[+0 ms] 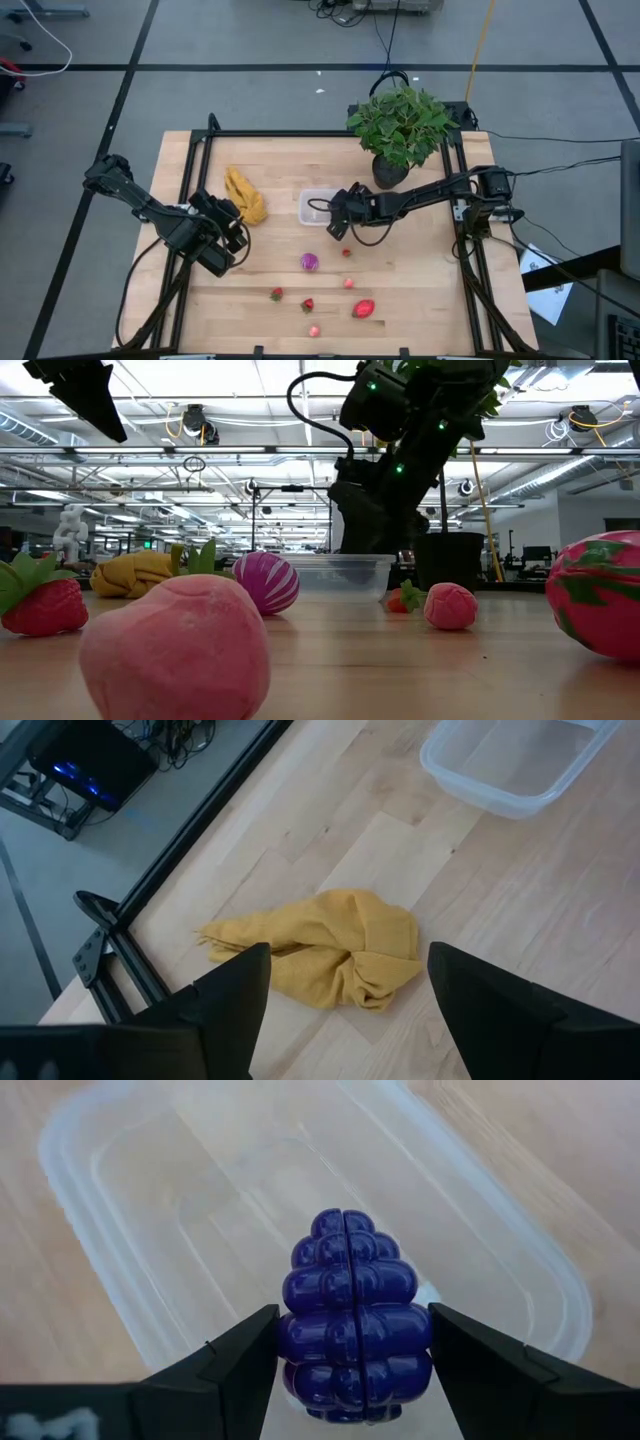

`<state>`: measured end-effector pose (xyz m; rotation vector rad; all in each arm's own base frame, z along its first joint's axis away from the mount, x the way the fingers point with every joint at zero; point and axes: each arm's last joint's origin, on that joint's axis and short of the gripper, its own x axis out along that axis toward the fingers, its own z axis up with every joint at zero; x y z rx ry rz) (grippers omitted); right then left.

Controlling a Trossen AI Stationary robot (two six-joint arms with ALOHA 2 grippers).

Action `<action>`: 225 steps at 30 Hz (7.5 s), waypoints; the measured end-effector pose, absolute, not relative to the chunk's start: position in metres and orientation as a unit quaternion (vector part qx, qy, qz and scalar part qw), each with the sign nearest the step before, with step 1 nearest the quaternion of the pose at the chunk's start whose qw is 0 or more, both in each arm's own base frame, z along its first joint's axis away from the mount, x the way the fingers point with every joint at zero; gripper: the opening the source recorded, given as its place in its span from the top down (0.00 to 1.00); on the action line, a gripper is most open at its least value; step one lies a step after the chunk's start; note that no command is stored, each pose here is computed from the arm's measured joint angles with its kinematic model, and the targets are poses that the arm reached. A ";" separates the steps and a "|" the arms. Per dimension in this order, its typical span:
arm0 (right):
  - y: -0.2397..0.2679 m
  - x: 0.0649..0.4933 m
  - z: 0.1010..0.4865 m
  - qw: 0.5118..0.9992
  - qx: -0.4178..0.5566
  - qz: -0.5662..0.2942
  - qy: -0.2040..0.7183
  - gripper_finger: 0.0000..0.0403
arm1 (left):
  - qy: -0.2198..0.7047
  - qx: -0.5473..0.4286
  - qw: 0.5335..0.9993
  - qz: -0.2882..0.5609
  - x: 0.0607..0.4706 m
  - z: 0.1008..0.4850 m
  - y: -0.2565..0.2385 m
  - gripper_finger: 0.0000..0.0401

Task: Pick and placing Produce into tupperware
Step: Put the violet raspberry into the transparent bin, then put the purple onion into the transparent bin

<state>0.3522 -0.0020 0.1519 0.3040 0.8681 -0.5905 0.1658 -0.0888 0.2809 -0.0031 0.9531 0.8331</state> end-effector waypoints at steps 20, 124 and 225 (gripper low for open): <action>-0.001 0.357 0.154 0.874 0.125 -0.251 0.397 0.41 | 0.445 -0.003 0.807 0.389 0.166 0.281 -0.089 0.31; 0.071 0.344 0.239 0.955 0.013 -0.031 0.296 0.23 | 0.450 -0.006 0.808 0.380 0.167 0.280 -0.090 0.31; 0.124 0.299 0.276 0.963 -0.076 0.018 0.258 0.23 | 0.438 -0.047 0.892 0.100 0.328 0.172 -0.133 0.31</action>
